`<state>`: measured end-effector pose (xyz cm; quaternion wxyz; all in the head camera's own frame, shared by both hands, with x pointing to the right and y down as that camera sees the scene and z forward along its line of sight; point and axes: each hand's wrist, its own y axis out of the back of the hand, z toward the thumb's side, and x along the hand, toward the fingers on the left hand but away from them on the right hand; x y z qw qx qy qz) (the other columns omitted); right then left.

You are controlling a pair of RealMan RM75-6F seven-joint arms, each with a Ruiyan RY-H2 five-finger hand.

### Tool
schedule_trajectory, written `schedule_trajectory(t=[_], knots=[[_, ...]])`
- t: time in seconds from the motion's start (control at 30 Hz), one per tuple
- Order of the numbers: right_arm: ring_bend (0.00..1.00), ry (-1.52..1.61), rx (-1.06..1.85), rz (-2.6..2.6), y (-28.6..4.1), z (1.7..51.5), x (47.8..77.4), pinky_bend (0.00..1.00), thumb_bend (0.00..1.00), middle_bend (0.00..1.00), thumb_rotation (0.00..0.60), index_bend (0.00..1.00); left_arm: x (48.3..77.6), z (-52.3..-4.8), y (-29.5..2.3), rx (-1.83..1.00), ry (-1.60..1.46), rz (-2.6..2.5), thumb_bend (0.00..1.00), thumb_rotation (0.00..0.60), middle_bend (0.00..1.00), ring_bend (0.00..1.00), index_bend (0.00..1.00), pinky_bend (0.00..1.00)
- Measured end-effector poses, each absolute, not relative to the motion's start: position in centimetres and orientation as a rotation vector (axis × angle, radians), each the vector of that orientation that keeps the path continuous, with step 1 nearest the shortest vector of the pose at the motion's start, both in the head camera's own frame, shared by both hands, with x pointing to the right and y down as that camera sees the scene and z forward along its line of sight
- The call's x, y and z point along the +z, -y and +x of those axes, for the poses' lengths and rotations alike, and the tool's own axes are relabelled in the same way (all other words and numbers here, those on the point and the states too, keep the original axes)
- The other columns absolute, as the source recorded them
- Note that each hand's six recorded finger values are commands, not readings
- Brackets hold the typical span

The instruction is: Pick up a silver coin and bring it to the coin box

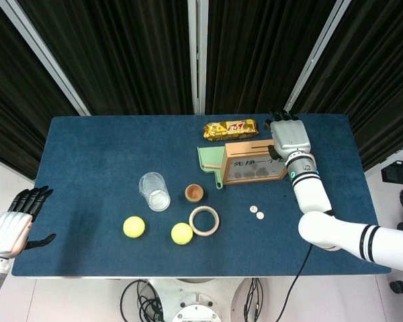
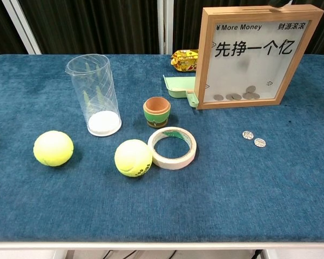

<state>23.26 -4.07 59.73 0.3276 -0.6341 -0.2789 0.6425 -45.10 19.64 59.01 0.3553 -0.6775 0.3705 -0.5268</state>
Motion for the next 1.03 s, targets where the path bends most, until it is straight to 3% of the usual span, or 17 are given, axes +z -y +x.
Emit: schedule_trajectory(t=[0.23,0.4,0.53,0.73,0.87,1.03], knots=[[0.0,0.766,1.646,-1.669,4.0,23.8,58.7,0.0,0.38,0.04,0.6,0.19,58.7,-45.0,-19.5,-1.349,-0.965,-1.742,0.15,0.6,0.02,0.0,0.06,0.0],[0.0,0.784,1.557,-1.631,3.0,24.8,56.8,0.0,0.37,0.0,0.6,0.02,58.2,-44.9,-19.3,-1.332,-0.984,-1.727,0.15,0.6,0.02,0.0,0.06,0.0],[0.0,0.788,1.46,-1.537,0.9,26.8,55.0,0.0,0.36,0.0,0.6,0.0,57.9,-44.9,-19.1,-1.327,-0.989,-1.709,0.15,0.6,0.02,0.0,0.06,0.0],[0.0,0.834,1.35,-1.387,-6.3,33.1,53.2,0.0,0.34,0.0,0.6,0.0,57.8,-44.4,-18.6,-1.316,-0.979,-1.677,0.15,0.6,0.02,0.0,0.06,0.0],[0.0,0.894,1.429,-1.373,-14.1,39.2,54.2,0.0,0.34,0.0,0.6,0.0,57.6,-44.2,-18.5,-1.312,-0.979,-1.659,0.15,0.6,0.02,0.0,0.06,0.0],[0.0,0.927,1.507,-1.376,-19.7,43.8,56.3,0.0,0.34,0.0,0.6,0.0,57.5,-44.4,-18.7,-1.321,-0.982,-1.646,0.15,0.6,0.02,0.0,0.06,0.0]])
